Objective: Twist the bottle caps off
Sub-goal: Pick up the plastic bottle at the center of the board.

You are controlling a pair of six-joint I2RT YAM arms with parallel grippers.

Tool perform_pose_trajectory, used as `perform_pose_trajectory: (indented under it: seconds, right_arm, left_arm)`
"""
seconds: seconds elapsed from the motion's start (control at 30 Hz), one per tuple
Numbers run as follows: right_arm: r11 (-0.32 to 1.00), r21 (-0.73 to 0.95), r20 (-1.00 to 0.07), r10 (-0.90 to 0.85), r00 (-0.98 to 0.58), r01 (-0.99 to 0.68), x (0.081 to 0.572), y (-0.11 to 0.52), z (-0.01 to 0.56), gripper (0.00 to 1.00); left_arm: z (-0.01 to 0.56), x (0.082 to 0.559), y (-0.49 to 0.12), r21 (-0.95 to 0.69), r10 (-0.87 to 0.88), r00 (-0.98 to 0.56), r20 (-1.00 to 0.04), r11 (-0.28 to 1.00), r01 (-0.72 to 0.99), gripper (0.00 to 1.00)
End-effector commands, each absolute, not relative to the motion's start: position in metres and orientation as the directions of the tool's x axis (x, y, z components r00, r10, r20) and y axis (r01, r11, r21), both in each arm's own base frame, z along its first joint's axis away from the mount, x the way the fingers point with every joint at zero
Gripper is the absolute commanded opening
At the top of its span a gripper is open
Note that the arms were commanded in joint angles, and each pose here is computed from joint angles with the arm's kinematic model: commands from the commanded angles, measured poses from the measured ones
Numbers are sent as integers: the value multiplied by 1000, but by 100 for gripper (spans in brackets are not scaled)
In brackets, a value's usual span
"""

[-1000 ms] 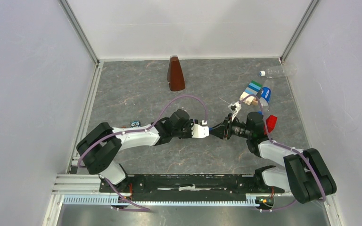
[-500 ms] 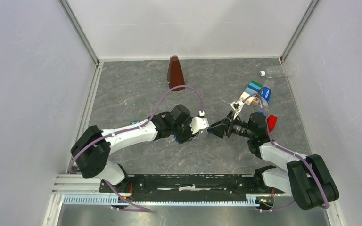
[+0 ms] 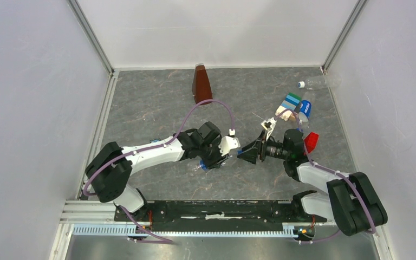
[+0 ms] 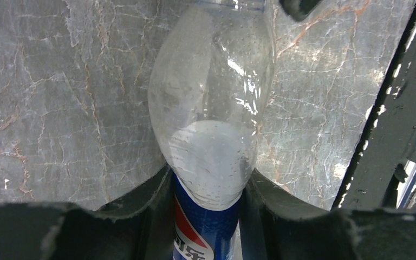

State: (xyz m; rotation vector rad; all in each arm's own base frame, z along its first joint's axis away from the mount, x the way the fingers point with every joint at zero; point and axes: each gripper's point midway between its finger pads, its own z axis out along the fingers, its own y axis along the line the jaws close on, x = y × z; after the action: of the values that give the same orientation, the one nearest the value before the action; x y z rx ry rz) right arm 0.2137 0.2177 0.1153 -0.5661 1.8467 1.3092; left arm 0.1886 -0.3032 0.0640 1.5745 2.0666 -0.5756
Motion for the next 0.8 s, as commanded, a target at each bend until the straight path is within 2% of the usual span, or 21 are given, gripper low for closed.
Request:
perform_pose_trajectory:
  seconds: [0.0,0.17,0.23,0.3,0.43,0.5,0.57,0.77]
  right_arm:
    - [313,549,-826,60,-561,-775,208,221,118,66]
    - [275,543,-834,64,-548,-793,204,226,123,60]
    - [266,539,-837,61,-544,-799,203,228,124,50]
    - [244,537,-838,47,-544,-807,199,230,123,37]
    - [257,529,-841,31,-540,-809,199,229,119,15]
    - [263,524,-844,28,-536,-810,201,229,119,14]
    - [272,514,-848,21,-529,-813,202,228,118,12]
    - [272,504,-853,9,-521,-820,200,227,117,11]
  left_arm:
    - [81,184,-322,-91,705,-234,-669,235,968,23]
    - [83,183,-326,-103,697,-231,-679,222,970,24]
    - [84,183,-327,-104,694,-230,-683,219,970,25]
    - [85,185,-329,-96,684,-225,-693,222,970,27]
    - [87,189,-332,-90,655,-229,-720,239,967,40]
    - [88,189,-335,-88,628,-224,-745,241,967,57]
    - [89,185,-337,-99,606,-216,-765,220,971,70]
    - [75,181,-325,-195,561,-263,-785,178,964,71]
